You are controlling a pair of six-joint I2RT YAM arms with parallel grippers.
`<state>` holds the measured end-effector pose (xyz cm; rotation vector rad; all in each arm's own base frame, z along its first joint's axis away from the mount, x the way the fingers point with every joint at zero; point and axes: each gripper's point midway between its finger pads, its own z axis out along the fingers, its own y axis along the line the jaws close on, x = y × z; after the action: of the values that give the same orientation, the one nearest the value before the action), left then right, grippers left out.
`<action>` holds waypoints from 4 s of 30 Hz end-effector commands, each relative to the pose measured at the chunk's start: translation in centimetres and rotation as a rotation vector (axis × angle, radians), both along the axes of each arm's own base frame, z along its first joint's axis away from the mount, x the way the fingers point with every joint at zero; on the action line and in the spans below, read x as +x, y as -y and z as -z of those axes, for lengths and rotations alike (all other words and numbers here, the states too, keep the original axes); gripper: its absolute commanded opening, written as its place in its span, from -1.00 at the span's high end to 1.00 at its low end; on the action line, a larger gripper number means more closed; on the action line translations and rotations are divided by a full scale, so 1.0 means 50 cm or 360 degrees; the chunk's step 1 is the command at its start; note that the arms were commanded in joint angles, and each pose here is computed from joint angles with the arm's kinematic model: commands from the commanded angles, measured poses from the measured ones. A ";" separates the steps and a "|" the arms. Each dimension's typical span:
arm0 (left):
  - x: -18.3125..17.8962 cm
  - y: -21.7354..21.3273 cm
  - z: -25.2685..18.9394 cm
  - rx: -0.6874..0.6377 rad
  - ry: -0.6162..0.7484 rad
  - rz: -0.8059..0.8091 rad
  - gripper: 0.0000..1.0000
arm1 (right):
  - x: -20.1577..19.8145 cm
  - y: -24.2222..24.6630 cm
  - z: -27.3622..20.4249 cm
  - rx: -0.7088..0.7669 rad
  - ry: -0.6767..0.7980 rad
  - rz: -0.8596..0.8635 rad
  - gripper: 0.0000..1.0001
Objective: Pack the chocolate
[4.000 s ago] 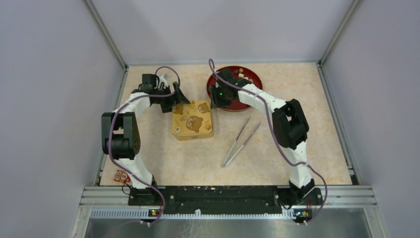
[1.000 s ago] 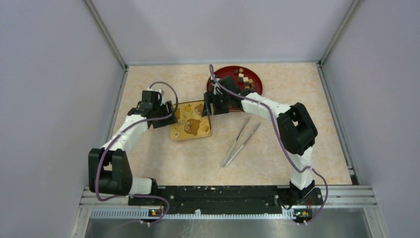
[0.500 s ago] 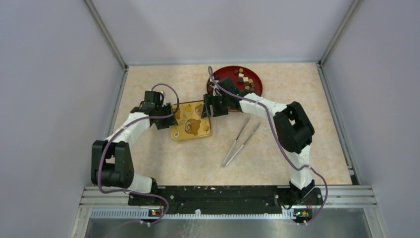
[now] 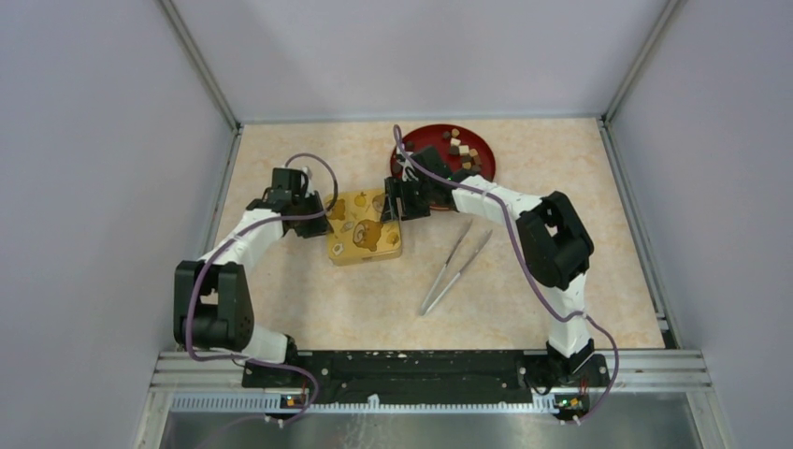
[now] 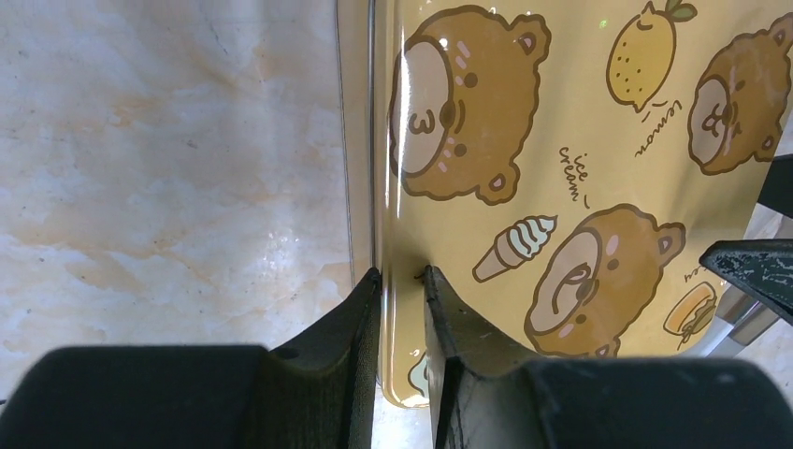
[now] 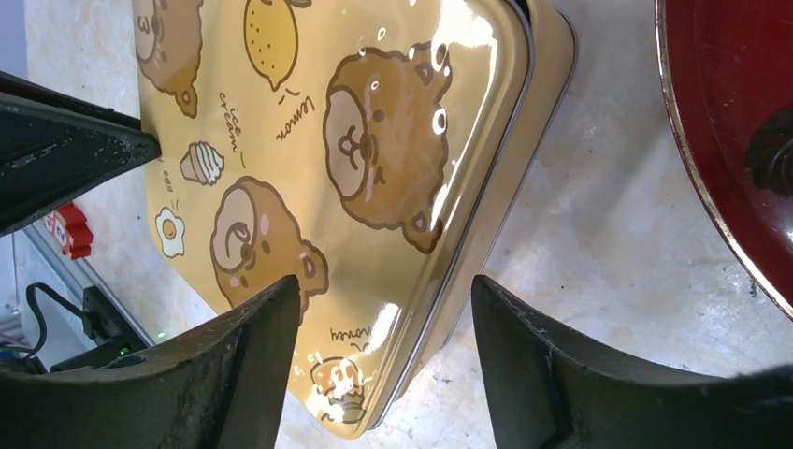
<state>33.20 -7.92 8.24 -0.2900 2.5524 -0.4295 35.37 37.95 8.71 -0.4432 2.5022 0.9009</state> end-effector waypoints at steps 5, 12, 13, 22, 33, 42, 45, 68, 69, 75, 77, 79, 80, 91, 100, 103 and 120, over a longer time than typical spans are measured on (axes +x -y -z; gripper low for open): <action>0.056 0.001 -0.016 0.0009 0.0051 -0.0016 0.39 | 0.022 -0.033 -0.055 0.0091 0.0091 -0.0006 -0.31; 0.076 -0.004 -0.021 0.0034 0.0057 -0.0035 0.34 | 0.036 -0.034 -0.063 0.0081 0.0112 0.0021 -0.30; 0.079 -0.006 -0.024 0.0040 0.0062 -0.0039 0.32 | 0.037 -0.034 -0.062 0.0076 0.0113 0.0023 -0.30; 0.106 -0.012 -0.022 0.0075 0.0079 -0.0042 0.29 | 0.068 -0.022 -0.058 0.0016 0.0141 0.0096 -0.30; 0.147 -0.018 0.014 0.0107 0.0024 -0.0089 0.31 | 0.108 0.009 -0.079 -0.0098 0.0261 0.0190 -0.26; 0.165 -0.015 0.057 0.0101 -0.0056 -0.0105 0.33 | 0.106 0.010 -0.099 -0.0093 0.0316 0.0172 -0.14; 0.168 -0.014 0.067 0.0098 -0.0070 -0.0103 0.33 | 0.102 -0.002 -0.108 -0.0064 0.0338 0.0164 -0.04; 0.178 -0.006 0.097 0.0079 -0.0129 -0.0084 0.32 | 0.185 0.001 0.041 -0.0228 0.0196 0.0326 0.51; 0.178 -0.005 0.097 0.0075 -0.0127 -0.0081 0.32 | 0.185 0.003 0.037 -0.0226 0.0204 0.0333 0.52; 0.177 0.002 0.096 0.0047 -0.0131 -0.0069 0.31 | 0.178 0.007 0.030 -0.0213 0.0212 0.0331 0.52; 0.176 0.004 0.092 0.0038 -0.0120 -0.0064 0.31 | 0.173 0.007 0.027 -0.0201 0.0208 0.0320 0.53; 0.173 0.004 0.092 0.0035 -0.0117 -0.0064 0.30 | 0.166 0.003 0.010 -0.0180 0.0223 0.0308 0.53; 0.172 0.005 0.091 0.0032 -0.0118 -0.0063 0.30 | 0.163 0.001 -0.001 -0.0176 0.0240 0.0301 0.53; 0.170 0.011 0.078 -0.0001 -0.0098 -0.0058 0.28 | 0.145 0.011 -0.172 -0.0287 0.0544 0.0306 0.53; 0.177 0.015 0.063 -0.0013 -0.0073 -0.0046 0.26 | 0.072 0.013 -0.038 -0.0417 0.0365 0.0181 0.54; 0.175 0.018 0.062 -0.0028 -0.0075 -0.0039 0.25 | 0.061 0.027 0.012 -0.0508 0.0294 0.0170 0.57; 0.173 0.019 0.025 -0.0037 -0.0021 -0.0042 0.22 | 0.071 -0.013 -0.154 -0.0288 0.0476 0.0168 0.61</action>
<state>44.79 -8.68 8.18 -0.3316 2.4518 -0.4600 39.86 37.59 14.60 -0.4423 2.3463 0.4643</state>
